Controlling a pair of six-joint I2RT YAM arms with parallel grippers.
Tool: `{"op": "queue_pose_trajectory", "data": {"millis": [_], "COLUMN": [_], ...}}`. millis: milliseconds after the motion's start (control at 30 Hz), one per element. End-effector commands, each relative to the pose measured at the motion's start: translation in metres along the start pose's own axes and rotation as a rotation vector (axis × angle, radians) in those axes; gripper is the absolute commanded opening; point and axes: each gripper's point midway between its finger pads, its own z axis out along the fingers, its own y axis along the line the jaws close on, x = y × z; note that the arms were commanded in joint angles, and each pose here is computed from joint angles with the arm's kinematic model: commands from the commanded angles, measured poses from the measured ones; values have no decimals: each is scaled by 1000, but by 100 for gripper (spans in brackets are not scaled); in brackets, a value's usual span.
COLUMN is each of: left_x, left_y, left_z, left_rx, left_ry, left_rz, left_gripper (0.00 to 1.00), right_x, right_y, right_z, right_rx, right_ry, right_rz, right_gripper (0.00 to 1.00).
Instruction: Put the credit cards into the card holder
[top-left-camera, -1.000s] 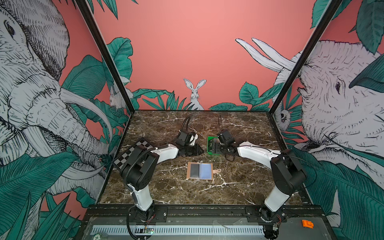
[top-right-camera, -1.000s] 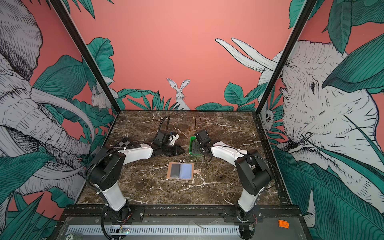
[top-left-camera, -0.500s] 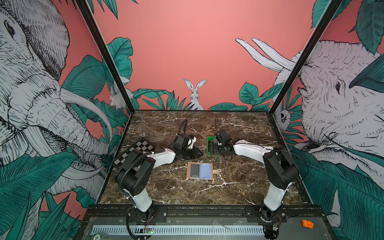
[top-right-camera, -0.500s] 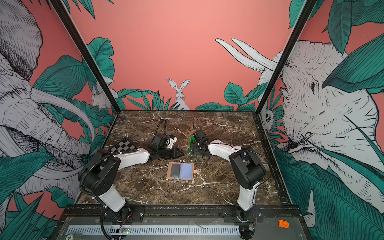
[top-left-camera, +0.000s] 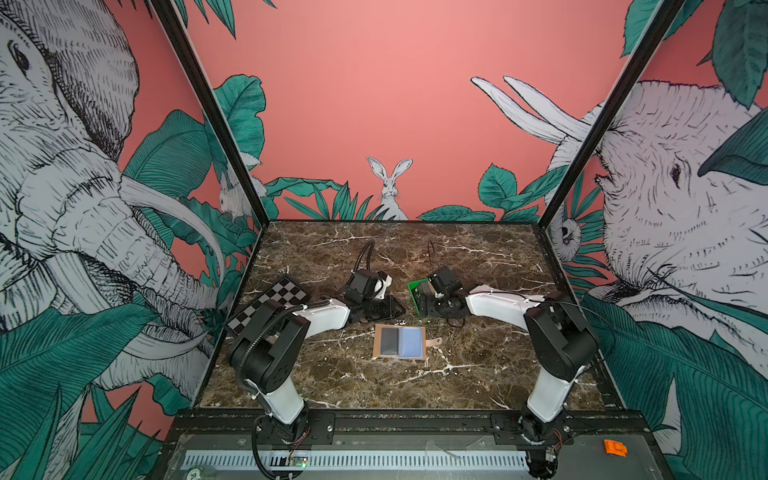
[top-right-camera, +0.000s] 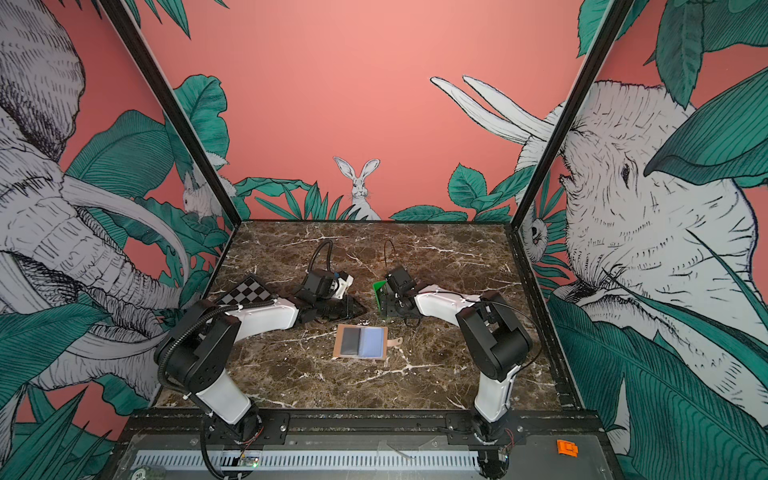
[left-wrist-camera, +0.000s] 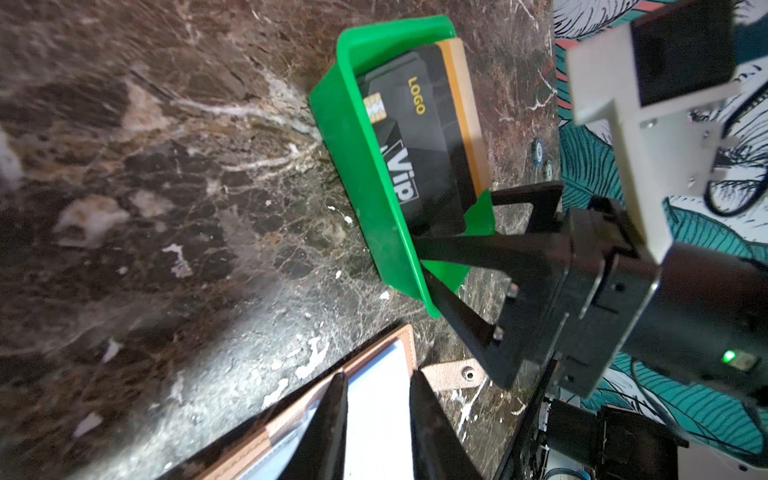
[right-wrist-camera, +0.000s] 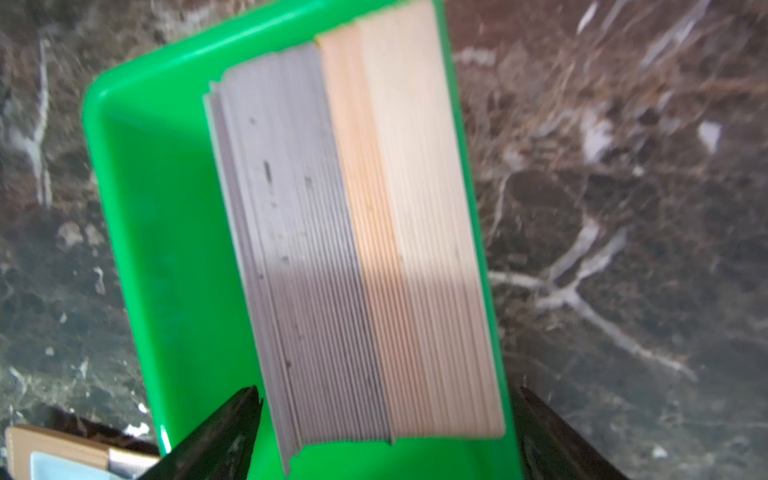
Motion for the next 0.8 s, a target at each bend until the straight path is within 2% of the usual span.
{"op": "queue_pose_trajectory", "data": {"millis": [0,533,767], "left_x": [-3,1,15], "left_y": [-10,-7,11], "left_z": [-9,-12,-10], "left_rx": [29,24,-37], "left_ry": [-24,-32,-6], "left_rz": [19,10,-1], "left_gripper": [28,28,28], "right_x": [5,33,32], "right_y": [10,49,50], "right_z": [-10,-22,-30], "right_rx": [-17,-50,-76], "right_ry": [-17,-33,-65], "right_rz": [-5,-41,59], "right_gripper": [90,89,81]}}
